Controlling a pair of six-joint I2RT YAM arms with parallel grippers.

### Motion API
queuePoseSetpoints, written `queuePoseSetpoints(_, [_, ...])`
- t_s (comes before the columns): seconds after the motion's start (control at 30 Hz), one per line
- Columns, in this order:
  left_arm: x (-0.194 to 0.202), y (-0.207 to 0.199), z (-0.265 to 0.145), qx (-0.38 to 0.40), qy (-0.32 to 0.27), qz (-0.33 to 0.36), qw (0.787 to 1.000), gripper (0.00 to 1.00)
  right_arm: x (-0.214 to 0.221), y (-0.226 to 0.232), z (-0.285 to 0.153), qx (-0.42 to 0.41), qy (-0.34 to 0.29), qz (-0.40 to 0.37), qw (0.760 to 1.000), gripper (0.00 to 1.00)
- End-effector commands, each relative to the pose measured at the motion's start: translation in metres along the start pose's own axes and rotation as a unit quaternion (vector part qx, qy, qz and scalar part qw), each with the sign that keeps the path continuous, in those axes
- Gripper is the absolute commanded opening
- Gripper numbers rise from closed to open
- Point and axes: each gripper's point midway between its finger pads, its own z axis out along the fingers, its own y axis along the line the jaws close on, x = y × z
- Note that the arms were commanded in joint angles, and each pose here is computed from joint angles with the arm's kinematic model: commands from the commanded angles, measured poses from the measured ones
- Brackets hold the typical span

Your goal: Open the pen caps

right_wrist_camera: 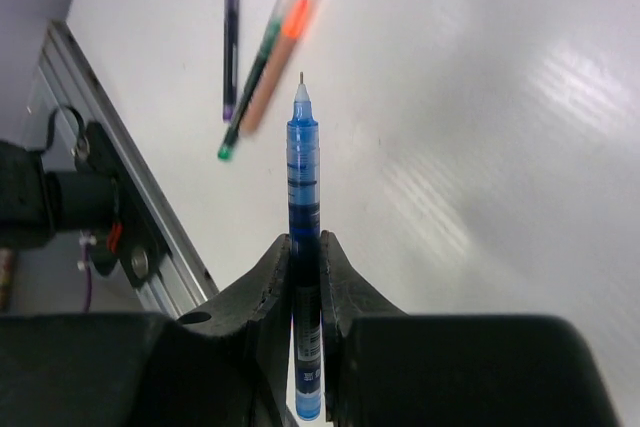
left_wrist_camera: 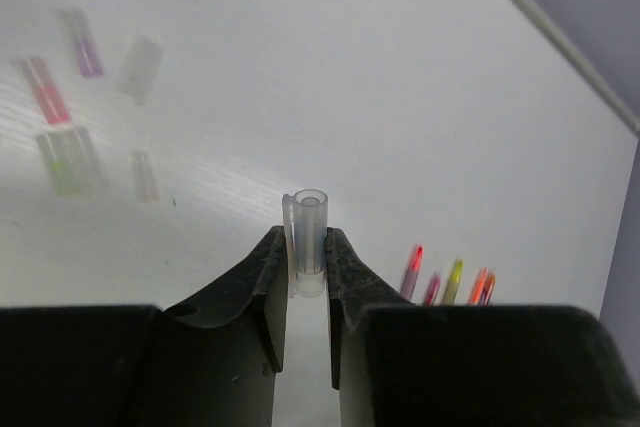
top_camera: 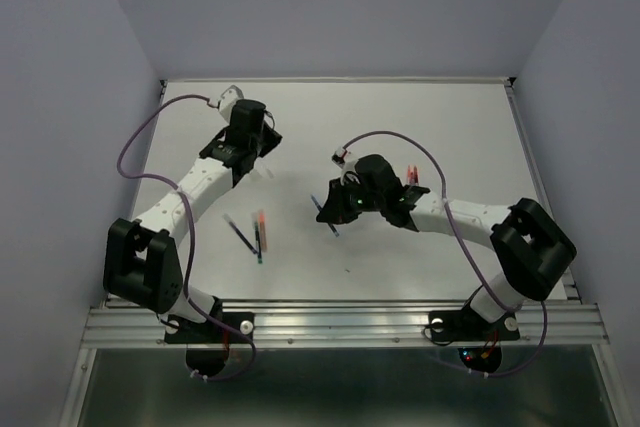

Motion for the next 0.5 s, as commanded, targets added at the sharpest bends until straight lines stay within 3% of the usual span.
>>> queuePoseSetpoints(0.0, [-0.079,-0.009,-0.003,0.006,-0.114,-0.024,0.993,0.00,0.024,0.008,-0.021,-0.022,0.031,-0.048,0.998,0.01])
queuePoseSetpoints(0.17, [-0.092,-0.003,0.003,0.003,-0.114,-0.025,0.993,0.00,0.021,-0.003,-0.033,0.022,0.008,-0.041,0.999,0.01])
queuePoseSetpoints(0.27, [-0.081,0.014,0.007,-0.023,-0.098,-0.009,0.995,0.00,0.007,-0.037,-0.037,0.109,-0.013,-0.004,0.994,0.01])
queuePoseSetpoints(0.47, [-0.030,0.064,0.023,-0.088,-0.027,0.025,0.995,0.00,-0.024,-0.142,-0.071,0.283,-0.067,0.075,0.954,0.01])
